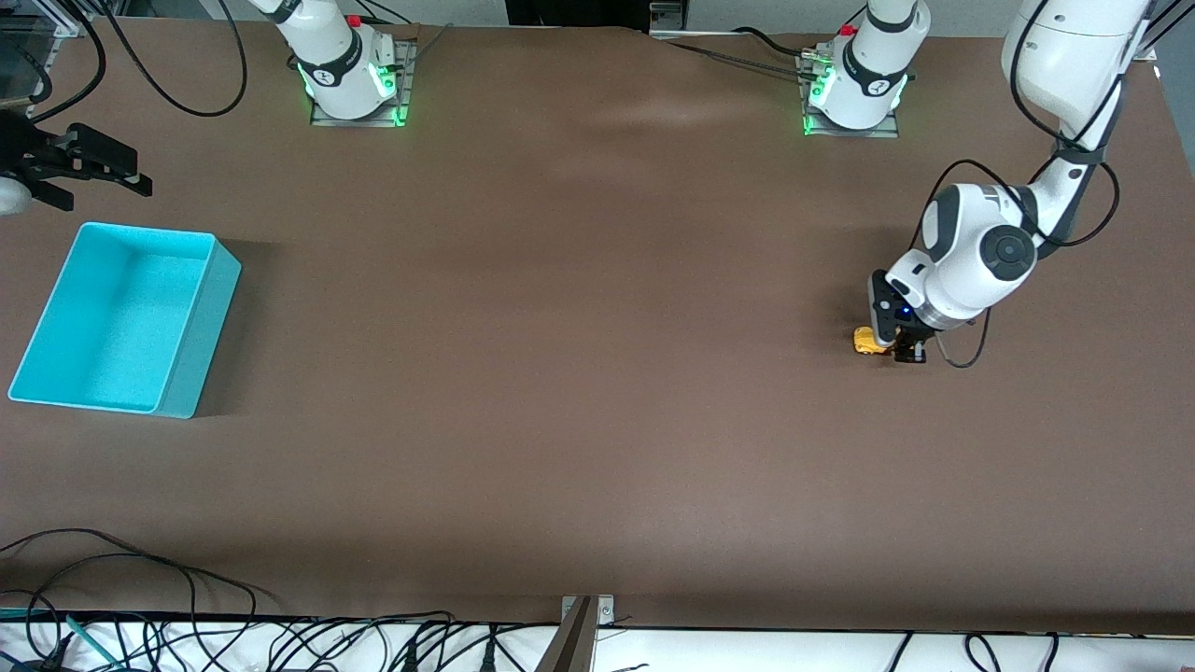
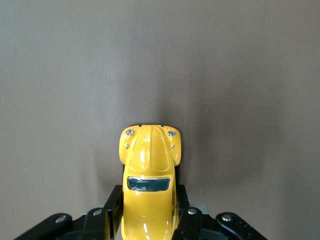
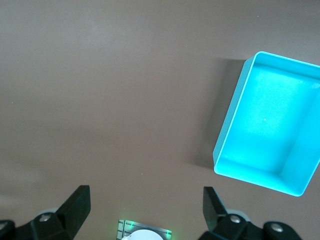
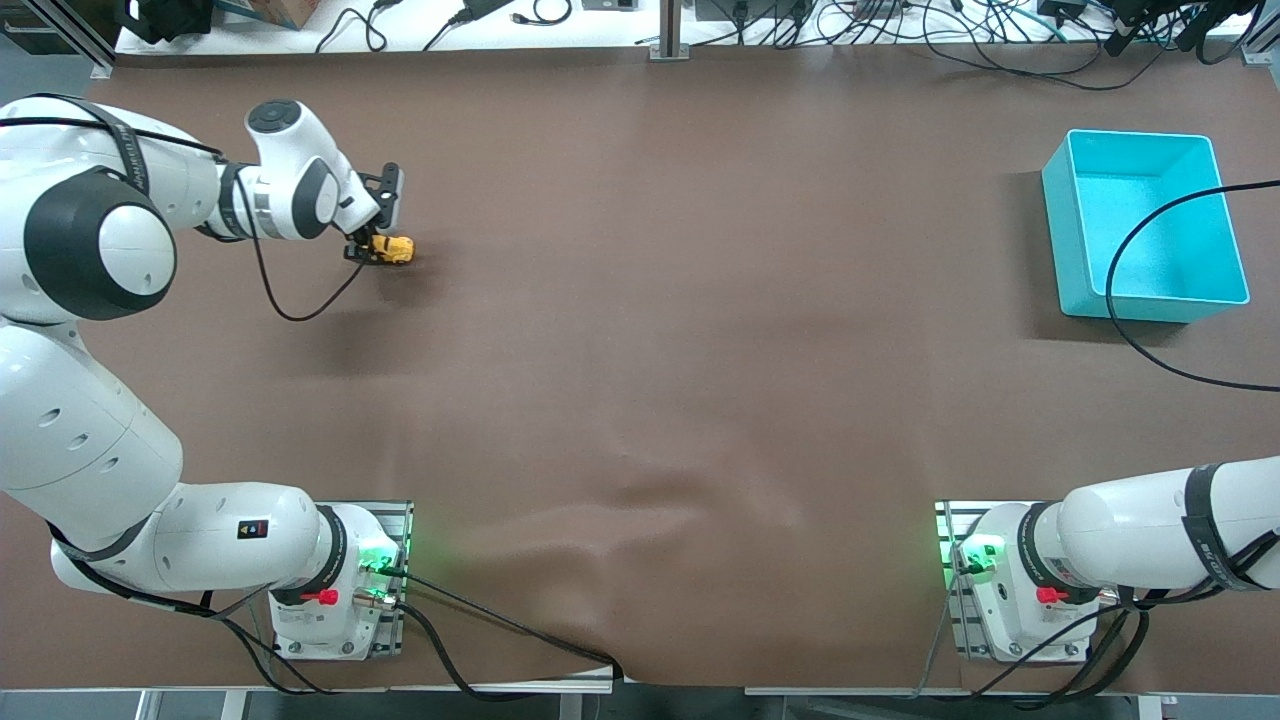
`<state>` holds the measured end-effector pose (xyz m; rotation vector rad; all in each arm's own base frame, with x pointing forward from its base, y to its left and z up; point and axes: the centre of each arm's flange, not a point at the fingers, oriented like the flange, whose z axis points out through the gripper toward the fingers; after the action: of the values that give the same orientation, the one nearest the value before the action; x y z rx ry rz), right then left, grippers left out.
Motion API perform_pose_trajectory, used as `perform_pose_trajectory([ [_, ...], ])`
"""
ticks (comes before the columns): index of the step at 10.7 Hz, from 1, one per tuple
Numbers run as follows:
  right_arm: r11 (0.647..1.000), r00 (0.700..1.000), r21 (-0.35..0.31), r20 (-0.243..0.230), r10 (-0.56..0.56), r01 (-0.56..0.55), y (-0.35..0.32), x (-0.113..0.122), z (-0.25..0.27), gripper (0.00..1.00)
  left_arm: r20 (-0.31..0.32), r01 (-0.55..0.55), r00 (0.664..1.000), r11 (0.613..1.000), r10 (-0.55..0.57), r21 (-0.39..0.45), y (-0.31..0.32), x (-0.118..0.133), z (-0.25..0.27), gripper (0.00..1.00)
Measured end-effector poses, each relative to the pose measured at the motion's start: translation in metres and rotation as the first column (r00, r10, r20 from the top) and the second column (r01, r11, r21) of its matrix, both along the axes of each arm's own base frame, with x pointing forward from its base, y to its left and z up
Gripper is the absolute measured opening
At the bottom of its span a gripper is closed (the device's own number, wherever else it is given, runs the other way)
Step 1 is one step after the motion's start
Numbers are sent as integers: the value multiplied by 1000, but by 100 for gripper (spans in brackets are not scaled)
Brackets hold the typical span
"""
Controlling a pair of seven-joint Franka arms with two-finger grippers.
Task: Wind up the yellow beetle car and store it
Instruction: 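Close the left gripper on the yellow car's roof, then drag the car backward along the table with the left gripper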
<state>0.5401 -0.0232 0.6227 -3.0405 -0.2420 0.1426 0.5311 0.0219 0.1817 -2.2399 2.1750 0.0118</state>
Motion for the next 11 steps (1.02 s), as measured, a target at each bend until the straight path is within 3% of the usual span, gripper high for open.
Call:
perform_pose_trajectory([
  [6,999,1000,-47,5,16,-16,3,0,2,100,6,19,1000,1000,-19,3,94,-2,0,45],
  [11,997,999,-67,26,33,-32,11,1,5,100,1,59,998,998,-59,4,127,0,0,45],
])
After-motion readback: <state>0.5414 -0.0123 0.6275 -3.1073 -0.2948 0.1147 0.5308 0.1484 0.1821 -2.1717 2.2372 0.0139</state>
